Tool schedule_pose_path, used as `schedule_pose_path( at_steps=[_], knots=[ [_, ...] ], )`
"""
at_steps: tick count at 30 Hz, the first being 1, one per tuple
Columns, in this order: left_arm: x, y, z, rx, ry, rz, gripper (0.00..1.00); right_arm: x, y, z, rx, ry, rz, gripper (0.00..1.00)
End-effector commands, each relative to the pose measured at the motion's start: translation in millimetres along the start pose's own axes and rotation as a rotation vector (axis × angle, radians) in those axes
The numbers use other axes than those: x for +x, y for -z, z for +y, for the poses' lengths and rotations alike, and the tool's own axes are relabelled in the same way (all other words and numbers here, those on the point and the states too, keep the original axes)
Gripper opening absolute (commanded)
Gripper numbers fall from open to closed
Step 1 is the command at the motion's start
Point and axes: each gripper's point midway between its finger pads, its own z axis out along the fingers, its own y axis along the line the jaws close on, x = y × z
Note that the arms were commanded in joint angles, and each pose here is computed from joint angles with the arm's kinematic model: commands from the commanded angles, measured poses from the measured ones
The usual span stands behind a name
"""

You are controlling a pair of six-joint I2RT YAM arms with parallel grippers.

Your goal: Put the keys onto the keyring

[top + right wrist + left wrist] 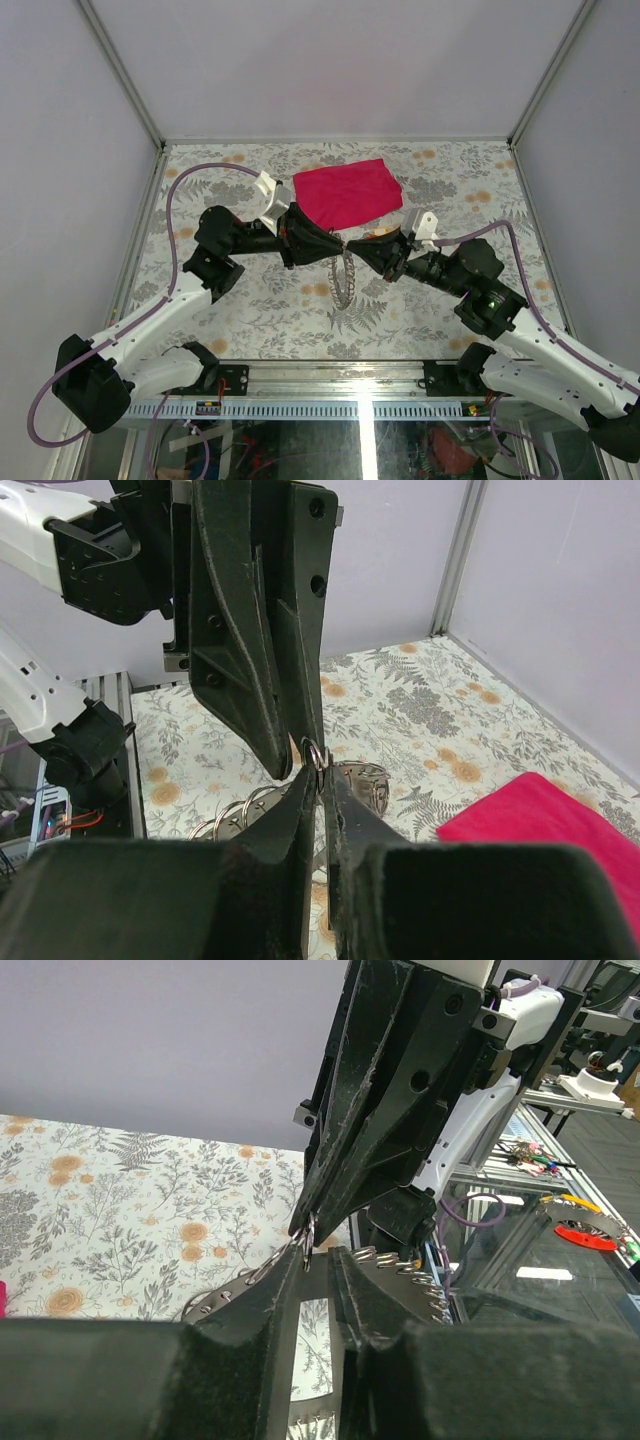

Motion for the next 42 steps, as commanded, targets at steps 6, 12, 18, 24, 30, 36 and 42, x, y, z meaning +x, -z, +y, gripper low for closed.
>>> schedule_pose_path(
  at_steps=[6, 12, 18, 24, 30, 36, 42],
  knots=[
    [-20, -4, -3, 0.005, -0.052, -0.044, 0.08, -38, -6, 4, -0.031, 0.041, -0.093, 0.00],
    [-20, -5, 1, -0.016, -0.044, -0.030, 0.00, -37, -3, 7, -0.045, 0.061, -0.089, 0.08],
    [-18, -3, 1, -0.020, -0.050, -0.026, 0.00, -31, 10, 10, -0.062, 0.144, -0.031, 0.33],
    [-17, -3, -1, -0.007, -0.047, -0.026, 0.00, -23, 26, 3, -0.011, 0.194, 0.008, 0.40],
    [-17, -3, -10, 0.042, -0.056, -0.024, 0.00, -3, 36, 0, -0.004, 0.246, 0.102, 0.37],
    [-17, -3, -12, 0.055, -0.054, -0.021, 0.00, -5, 30, -4, 0.011, 0.253, 0.069, 0.43],
    [-16, -5, -10, 0.057, -0.044, -0.017, 0.00, -7, 16, 1, -0.030, 0.226, 0.024, 0.46]
  ],
)
